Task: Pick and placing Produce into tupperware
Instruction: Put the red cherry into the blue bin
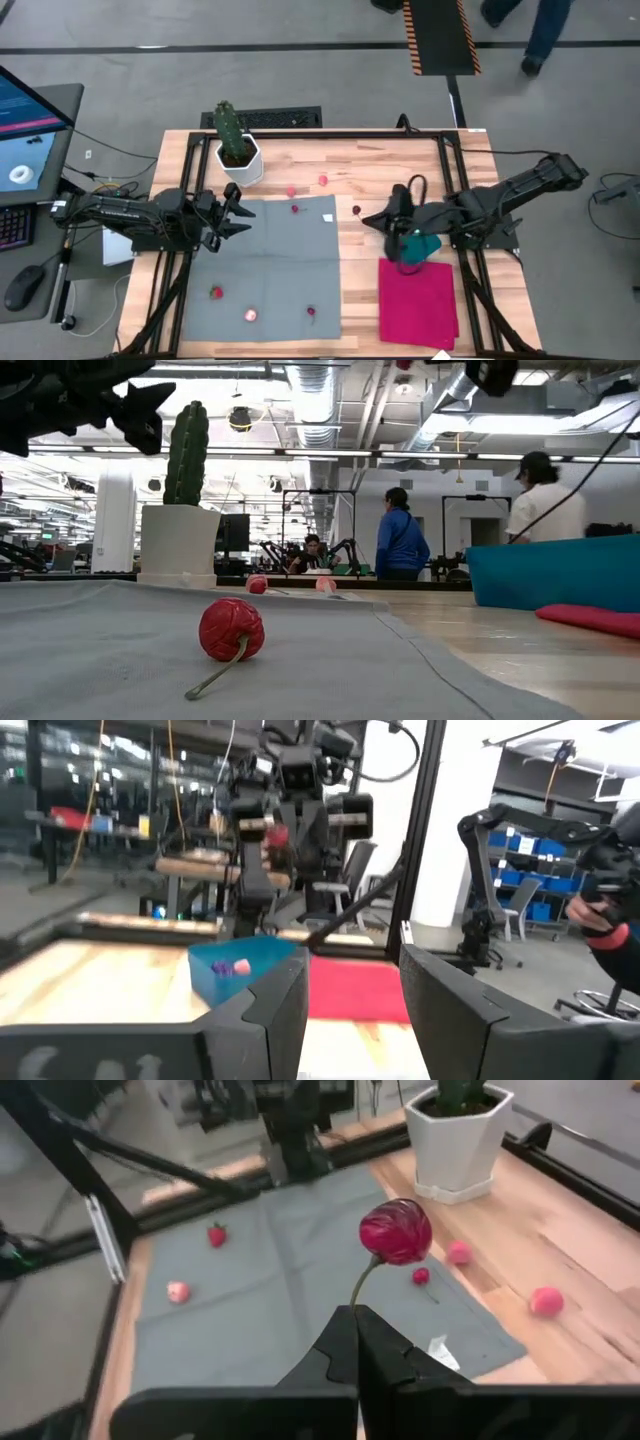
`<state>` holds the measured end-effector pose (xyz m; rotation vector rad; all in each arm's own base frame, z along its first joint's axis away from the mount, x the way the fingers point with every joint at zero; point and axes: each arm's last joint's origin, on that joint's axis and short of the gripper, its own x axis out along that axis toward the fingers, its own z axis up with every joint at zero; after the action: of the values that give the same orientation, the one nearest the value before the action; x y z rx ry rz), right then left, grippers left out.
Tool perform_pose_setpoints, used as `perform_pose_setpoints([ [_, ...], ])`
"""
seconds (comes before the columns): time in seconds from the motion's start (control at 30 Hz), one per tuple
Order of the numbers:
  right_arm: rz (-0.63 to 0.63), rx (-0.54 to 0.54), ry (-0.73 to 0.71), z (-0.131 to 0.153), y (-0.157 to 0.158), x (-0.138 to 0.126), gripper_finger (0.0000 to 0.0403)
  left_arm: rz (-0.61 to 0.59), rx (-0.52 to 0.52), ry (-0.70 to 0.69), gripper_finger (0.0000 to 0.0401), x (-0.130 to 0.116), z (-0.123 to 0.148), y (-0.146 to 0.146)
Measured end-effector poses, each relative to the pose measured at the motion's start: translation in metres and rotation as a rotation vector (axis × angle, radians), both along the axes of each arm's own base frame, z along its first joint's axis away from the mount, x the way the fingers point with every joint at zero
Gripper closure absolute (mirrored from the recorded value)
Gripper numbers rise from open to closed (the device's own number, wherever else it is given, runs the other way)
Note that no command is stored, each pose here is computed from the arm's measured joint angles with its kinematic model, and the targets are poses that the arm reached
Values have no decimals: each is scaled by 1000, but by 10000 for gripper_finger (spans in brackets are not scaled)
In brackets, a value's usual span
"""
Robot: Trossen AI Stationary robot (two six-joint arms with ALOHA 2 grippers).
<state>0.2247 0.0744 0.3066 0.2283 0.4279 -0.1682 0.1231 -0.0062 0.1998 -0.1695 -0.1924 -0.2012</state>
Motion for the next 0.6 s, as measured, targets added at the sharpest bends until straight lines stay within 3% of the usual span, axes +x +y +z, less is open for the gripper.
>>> perform_pose_setpoints([
  [0.17, 36, 34, -122, -16, -6, -30, 392, -1, -8, 23, 253, 0, -2, 0],
  [0.33, 80, 45, -227, -35, -11, -55, 392, 19, 81, 7, 253, 0, -2, 0],
  [0.6, 85, 133, -327, -69, -22, -82, 392, 16, -44, 62, 253, 1, -5, 1],
])
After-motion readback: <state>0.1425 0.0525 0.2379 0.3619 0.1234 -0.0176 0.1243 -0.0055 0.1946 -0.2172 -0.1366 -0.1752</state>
